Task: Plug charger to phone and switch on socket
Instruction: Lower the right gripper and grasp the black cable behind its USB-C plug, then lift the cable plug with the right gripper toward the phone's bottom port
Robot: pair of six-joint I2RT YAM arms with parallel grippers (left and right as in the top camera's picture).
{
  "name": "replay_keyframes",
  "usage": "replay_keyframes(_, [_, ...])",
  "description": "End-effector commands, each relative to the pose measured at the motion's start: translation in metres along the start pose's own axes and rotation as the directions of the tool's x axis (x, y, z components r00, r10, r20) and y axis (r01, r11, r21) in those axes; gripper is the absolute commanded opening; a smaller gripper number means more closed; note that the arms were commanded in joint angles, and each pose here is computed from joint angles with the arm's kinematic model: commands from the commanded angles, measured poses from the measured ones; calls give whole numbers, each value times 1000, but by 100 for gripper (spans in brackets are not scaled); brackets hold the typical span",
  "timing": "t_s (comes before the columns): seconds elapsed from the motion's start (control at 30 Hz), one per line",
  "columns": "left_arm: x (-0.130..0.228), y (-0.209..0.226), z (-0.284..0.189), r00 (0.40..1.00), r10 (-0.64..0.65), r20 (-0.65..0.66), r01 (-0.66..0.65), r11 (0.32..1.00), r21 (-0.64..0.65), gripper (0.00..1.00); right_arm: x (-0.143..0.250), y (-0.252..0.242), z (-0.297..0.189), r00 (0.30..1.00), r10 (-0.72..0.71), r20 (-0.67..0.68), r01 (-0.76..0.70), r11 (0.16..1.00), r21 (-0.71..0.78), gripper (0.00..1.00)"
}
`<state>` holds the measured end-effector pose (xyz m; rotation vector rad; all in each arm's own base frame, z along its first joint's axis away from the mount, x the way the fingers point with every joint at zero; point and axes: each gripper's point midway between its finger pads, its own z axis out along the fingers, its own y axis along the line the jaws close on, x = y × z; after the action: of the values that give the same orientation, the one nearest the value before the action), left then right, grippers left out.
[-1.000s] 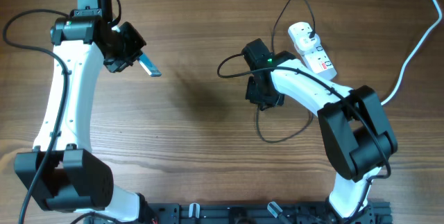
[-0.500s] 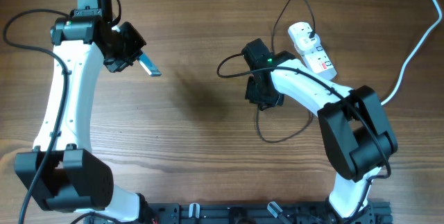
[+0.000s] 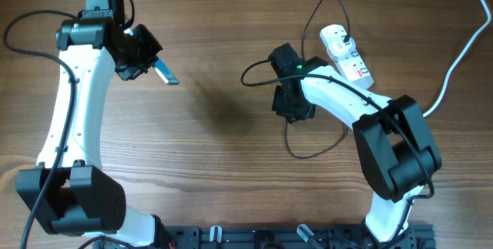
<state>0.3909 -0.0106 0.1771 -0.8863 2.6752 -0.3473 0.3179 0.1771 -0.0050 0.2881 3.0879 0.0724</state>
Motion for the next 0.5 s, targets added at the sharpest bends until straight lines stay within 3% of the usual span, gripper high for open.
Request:
replay_keyframes(0.0, [-4,-2,-4,1000,0,21,0,1000,4,4,17,-5,15,998,-7,-68,8,1000,12,29])
replay_keyframes(0.17, [-4,-2,-4,1000,0,21,0,1000,4,4,16,-5,15,998,2,-65,-1,1000,15,18])
replay_keyframes(0.47, [-4,-2,-4,1000,0,22,0,1000,4,4,14,-4,15,998,1,-56,-1,1000,8,16])
